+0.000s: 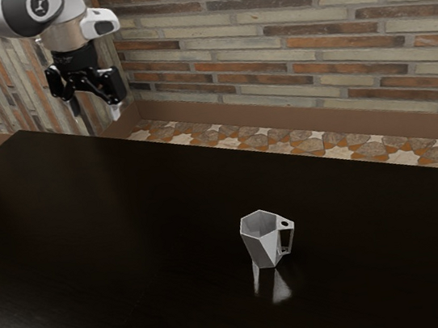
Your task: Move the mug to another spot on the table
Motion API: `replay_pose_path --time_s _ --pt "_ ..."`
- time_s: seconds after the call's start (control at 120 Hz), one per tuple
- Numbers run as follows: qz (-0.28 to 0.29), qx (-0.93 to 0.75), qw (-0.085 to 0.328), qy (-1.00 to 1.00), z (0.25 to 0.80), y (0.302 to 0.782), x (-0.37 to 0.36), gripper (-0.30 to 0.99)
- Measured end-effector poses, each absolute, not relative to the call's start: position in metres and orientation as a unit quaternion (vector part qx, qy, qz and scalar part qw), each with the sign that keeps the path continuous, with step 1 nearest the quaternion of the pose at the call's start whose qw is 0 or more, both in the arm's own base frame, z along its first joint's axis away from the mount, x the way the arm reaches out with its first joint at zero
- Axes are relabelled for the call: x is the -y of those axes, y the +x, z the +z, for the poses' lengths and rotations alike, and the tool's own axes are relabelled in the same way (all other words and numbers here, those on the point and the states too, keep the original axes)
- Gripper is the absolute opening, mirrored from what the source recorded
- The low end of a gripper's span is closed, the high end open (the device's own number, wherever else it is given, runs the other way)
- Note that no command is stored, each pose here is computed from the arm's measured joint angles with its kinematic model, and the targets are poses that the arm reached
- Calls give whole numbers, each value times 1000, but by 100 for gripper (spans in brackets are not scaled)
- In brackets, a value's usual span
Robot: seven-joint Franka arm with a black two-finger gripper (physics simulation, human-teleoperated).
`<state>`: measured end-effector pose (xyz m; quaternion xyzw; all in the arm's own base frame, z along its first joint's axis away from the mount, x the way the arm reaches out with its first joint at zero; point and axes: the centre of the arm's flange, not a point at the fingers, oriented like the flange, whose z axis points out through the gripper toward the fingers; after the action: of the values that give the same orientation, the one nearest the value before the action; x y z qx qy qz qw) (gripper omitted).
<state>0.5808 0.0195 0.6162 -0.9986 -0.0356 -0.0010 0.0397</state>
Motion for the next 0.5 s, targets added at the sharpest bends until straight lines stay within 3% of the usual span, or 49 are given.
replay_pose_path --time_s 0.233,0.35,0.5 --pt "-8 -10 40 -999 624 582 8 69" --pt "-25 -121 40 -991 636 581 90 69" --pt "-38 -260 79 -962 643 572 205 69"
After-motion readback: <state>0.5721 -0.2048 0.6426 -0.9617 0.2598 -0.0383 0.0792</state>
